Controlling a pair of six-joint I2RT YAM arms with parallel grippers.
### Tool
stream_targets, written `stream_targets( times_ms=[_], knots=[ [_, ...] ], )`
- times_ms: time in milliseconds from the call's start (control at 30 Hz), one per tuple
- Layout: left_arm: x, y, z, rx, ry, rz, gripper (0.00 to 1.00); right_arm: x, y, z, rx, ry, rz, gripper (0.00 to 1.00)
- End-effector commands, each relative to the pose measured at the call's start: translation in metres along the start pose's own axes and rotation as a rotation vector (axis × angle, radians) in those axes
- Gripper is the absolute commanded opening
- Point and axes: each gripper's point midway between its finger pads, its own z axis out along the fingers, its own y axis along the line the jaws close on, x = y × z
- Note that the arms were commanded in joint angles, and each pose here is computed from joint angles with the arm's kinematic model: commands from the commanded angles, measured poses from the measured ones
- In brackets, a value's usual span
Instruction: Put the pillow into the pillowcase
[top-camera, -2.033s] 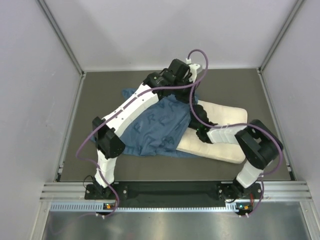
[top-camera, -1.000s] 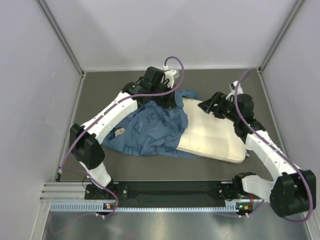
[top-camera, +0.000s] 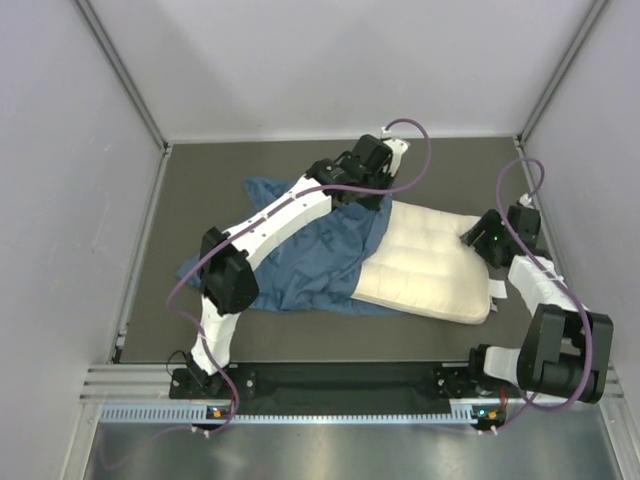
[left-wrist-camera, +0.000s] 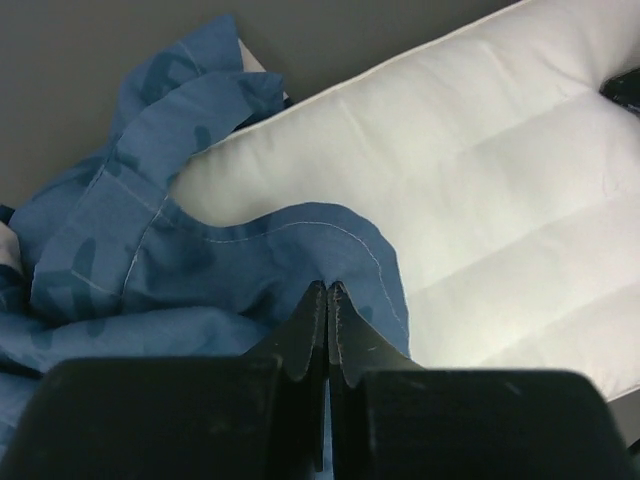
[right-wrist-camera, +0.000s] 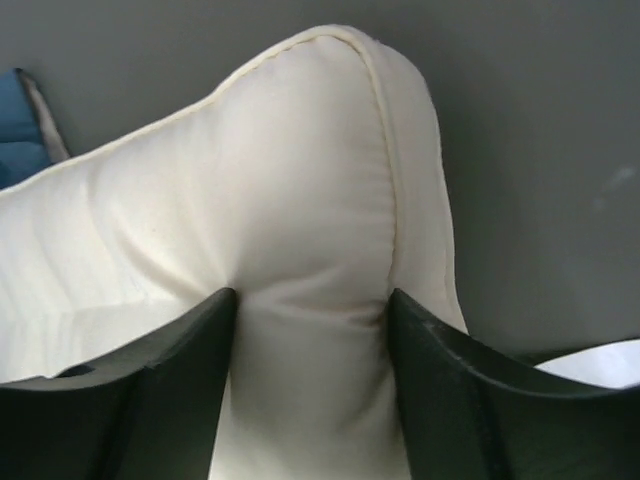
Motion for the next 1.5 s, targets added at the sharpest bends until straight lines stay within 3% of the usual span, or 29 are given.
stream_targets(
  times_ms=[0,133,233,433,667,700,800,900,1067,1167,1267,1333,1467],
  knots=[
    [-0.03,-0.008,-0.003,0.001,-0.069,0.063,0.0,0.041,0.069,-0.015,-0.345,0.126,-0.028,0.58],
    [-0.04,-0.02,0.011,0.0,-0.072,0.129,0.0,0.095,0.152,-0.064,-0.523,0.143,-0.21,0.56],
    [-0.041,-0.027,0.021,0.01,-0.064,0.147,0.0,0.126,0.176,-0.091,-0.586,0.18,-0.251,0.56],
    [-0.025,-0.036,0.028,0.056,-0.028,0.148,0.0,0.152,0.166,-0.105,-0.587,0.214,-0.284,0.58],
    [0.013,0.002,0.006,-0.107,0.068,0.194,0.01,0.116,0.167,-0.13,-0.599,0.069,-0.325,0.78],
    [0.016,0.006,0.001,-0.123,0.07,0.195,0.03,0.103,0.165,-0.129,-0.564,0.016,-0.345,0.79],
    [0.026,0.01,-0.015,-0.135,0.077,0.202,0.22,0.066,0.168,-0.13,-0.51,-0.062,-0.362,0.81],
    [0.031,0.008,-0.024,-0.12,0.061,0.196,0.4,0.033,0.173,-0.123,-0.493,-0.082,-0.338,0.82],
    [0.035,0.005,-0.033,-0.135,0.029,0.137,0.58,-0.016,0.18,-0.081,-0.47,-0.085,-0.276,0.84],
    [0.041,0.005,-0.045,-0.146,0.019,0.071,0.66,-0.031,0.177,-0.046,-0.506,-0.048,-0.207,0.84],
    [0.049,-0.004,-0.059,-0.105,0.014,0.022,0.75,-0.05,0.203,-0.025,-0.62,-0.059,-0.218,0.84],
    [0.057,-0.012,-0.068,-0.092,0.016,0.013,0.77,-0.04,0.206,0.007,-0.614,0.008,-0.218,0.85],
    [0.071,-0.038,-0.081,-0.08,0.015,0.032,0.83,-0.049,0.229,0.05,-0.616,0.017,-0.268,0.94]
  ],
)
